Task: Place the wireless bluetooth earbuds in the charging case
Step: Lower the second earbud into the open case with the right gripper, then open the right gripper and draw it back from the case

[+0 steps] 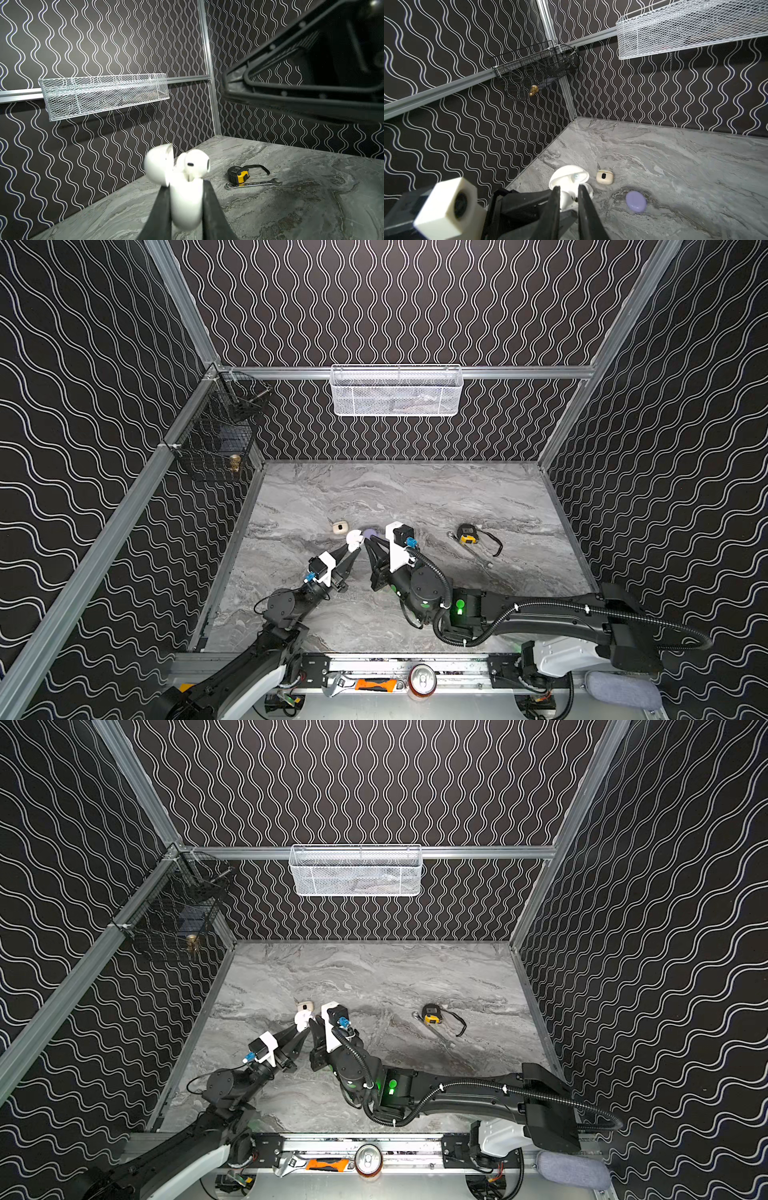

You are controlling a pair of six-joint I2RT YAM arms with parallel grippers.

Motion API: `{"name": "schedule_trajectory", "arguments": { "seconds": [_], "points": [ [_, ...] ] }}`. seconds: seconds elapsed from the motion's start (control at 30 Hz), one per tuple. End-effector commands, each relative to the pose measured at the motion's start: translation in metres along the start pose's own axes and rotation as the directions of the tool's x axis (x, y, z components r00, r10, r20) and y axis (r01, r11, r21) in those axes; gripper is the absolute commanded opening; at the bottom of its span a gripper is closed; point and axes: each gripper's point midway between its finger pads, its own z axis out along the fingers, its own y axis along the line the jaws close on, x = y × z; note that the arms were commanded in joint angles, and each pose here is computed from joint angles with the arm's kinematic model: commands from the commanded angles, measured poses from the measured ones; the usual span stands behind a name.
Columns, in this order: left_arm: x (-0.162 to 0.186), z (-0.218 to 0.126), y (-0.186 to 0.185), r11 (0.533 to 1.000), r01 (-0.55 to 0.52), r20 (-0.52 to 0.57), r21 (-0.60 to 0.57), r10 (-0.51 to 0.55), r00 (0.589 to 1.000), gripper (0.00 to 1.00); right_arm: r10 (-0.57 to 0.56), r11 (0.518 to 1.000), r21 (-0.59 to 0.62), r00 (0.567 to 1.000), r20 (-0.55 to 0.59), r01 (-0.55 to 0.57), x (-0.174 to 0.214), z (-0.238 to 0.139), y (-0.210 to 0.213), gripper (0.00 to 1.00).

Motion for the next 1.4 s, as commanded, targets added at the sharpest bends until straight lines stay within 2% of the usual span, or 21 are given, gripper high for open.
{"name": "schedule_trajectory", "arguments": {
  "seconds": [0.0, 0.17, 0.43, 0.47, 0.77, 0.9, 1.0, 1.07, 1.17, 1.23, 1.27, 1.37],
  "points": [
    [-0.013, 0.001, -0.001, 1.000, -0.026, 0.049, 0.005, 0.026, 0.998, 0.00, 0.010, 1.000, 0.022, 0.999, -0.039, -0.009, 0.011, -0.001, -0.010, 0.14],
    [-0.013, 0.001, -0.001, 1.000, -0.028, 0.048, 0.010, 0.028, 0.998, 0.00, -0.002, 1.000, -0.012, 0.997, -0.077, 0.001, 0.025, 0.004, -0.003, 0.09],
    [-0.013, 0.001, -0.001, 1.000, -0.030, 0.044, 0.007, 0.029, 0.999, 0.00, -0.010, 0.998, -0.065, 0.995, -0.102, 0.004, 0.035, 0.014, 0.014, 0.07],
    [-0.012, 0.001, -0.001, 1.000, -0.028, 0.045, 0.007, 0.027, 0.999, 0.00, 0.006, 0.997, -0.072, 0.997, -0.083, -0.012, 0.024, 0.017, 0.019, 0.07],
    [-0.013, 0.001, -0.002, 0.999, -0.029, 0.046, 0.013, 0.029, 0.999, 0.00, -0.004, 0.997, -0.073, 0.997, -0.077, -0.002, 0.025, 0.023, 0.024, 0.07],
    [-0.011, 0.002, -0.003, 0.999, -0.027, 0.042, 0.022, 0.026, 0.999, 0.00, -0.016, 0.999, -0.050, 0.999, -0.041, 0.014, 0.005, 0.016, 0.017, 0.08],
    [-0.012, 0.003, -0.008, 0.998, -0.029, 0.048, 0.051, 0.027, 0.998, 0.00, -0.053, 0.999, 0.002, 0.999, 0.003, 0.053, -0.024, 0.005, -0.001, 0.12],
    [-0.013, 0.004, -0.014, 0.996, -0.032, 0.056, 0.089, 0.027, 0.998, 0.00, -0.065, 0.997, 0.042, 0.998, -0.004, 0.065, -0.043, 0.005, -0.025, 0.19],
    [-0.017, 0.006, -0.025, 0.986, -0.042, 0.074, 0.159, 0.031, 0.997, 0.00, -0.047, 0.996, 0.067, 0.987, -0.152, 0.058, -0.045, 0.020, -0.077, 0.28],
    [-0.019, 0.007, -0.032, 0.978, -0.047, 0.090, 0.204, 0.029, 0.996, 0.00, -0.052, 0.998, 0.018, 0.970, -0.236, 0.058, -0.039, 0.027, -0.102, 0.44],
    [-0.021, 0.007, -0.036, 0.972, -0.050, 0.100, 0.229, 0.027, 0.995, 0.00, -0.059, 0.998, -0.008, 0.956, -0.287, 0.059, -0.032, 0.030, -0.111, 0.48],
    [-0.025, 0.007, -0.048, 0.951, -0.053, 0.124, 0.305, 0.015, 0.992, 0.00, -0.093, 0.996, -0.030, 0.912, -0.400, 0.089, -0.010, 0.038, -0.127, 0.50]
  ]
}}
